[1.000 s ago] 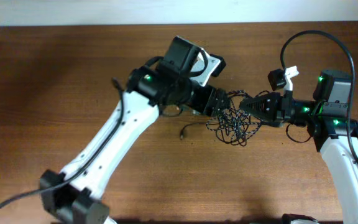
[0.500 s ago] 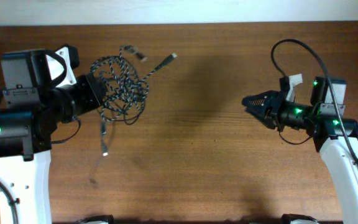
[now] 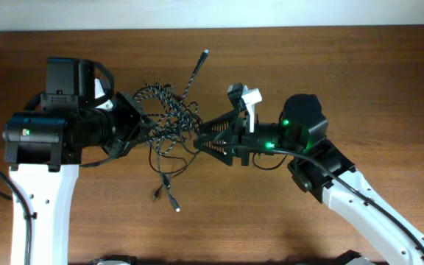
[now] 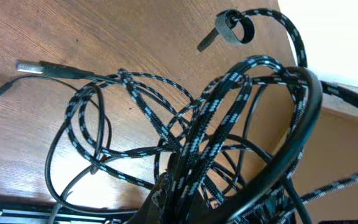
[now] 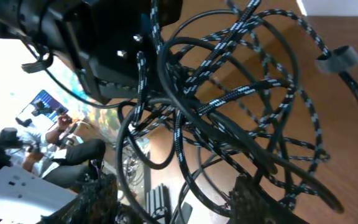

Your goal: Untangle cables

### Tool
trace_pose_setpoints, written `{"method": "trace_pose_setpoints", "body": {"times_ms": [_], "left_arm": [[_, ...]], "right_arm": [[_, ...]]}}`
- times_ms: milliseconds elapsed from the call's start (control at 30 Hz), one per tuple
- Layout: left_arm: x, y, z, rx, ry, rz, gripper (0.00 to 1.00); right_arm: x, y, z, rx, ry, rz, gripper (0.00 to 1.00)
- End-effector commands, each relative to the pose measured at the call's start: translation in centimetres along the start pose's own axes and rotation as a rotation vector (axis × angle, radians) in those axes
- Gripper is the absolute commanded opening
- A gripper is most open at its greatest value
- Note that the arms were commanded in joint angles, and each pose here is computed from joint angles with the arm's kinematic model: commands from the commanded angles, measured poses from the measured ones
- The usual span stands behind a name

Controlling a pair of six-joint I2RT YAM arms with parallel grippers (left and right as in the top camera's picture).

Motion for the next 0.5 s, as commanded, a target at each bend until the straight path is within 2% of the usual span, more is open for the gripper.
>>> {"method": "trace_pose_setpoints", "body": {"times_ms": [0,67,133,167,233,267,333,367,433,467], "left_arm": [[0.1,-0.3,0.0,0.037,-0.002,0.021,0.06],[0.0,-0.9,-0.4,0.068,-0.021,0.054,0.06],[-0.6,-2.3,-1.4,0.029,-0.024,0.093,0.06],[-0.9,-2.8,-2.0,0.031,-0.037,0.104,0.07],[-1.3,-3.7,-3.2,-0.036,-0.068,0.108,0.08],[-1.4,-3.4,-2.4,-0.077,0.011,0.047,0.01],[-1.1,-3.3,-0.1,-0.065,0.206,-0.022,0.00],[-0.3,-3.2,2.3,-0.055,0.423,-0.098,0.00],[0.7,-3.1,3.7,-0.082,0.551,-0.169,0.00],[1.1,-2.9,3.8,-0.089,0.566,-0.205,0.00]], "right_arm": [[-0.5,0.2,-0.5,0.021,-0.019,-0.006,0.57],[-0.8,-0.1,-1.2,0.002,-0.028,0.006,0.54],[-1.0,-0.2,-1.5,-0.006,-0.031,0.010,0.50],[-1.0,-0.2,-1.5,-0.007,-0.031,0.011,0.42],[-0.9,-0.2,-1.6,-0.009,-0.034,0.011,0.04],[-0.4,-0.1,-2.2,-0.029,-0.057,0.008,0.04],[2.8,0.4,-5.2,-0.133,-0.181,-0.026,0.04],[5.6,0.9,-7.2,-0.199,-0.267,-0.071,0.04],[12.1,1.1,-10.5,-0.356,-0.441,-0.177,0.04],[14.7,0.7,-11.6,-0.436,-0.523,-0.220,0.04]]}}
Point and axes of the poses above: each gripper's point midway between its finger pads, its own x axis back along the fingers, its own z axis along the line the jaws close on, y = z × x, the point moved 9 cm from there along x, back along the fingers, and after that the axes turned 5 degrees about -x, right-handed, at the moved point
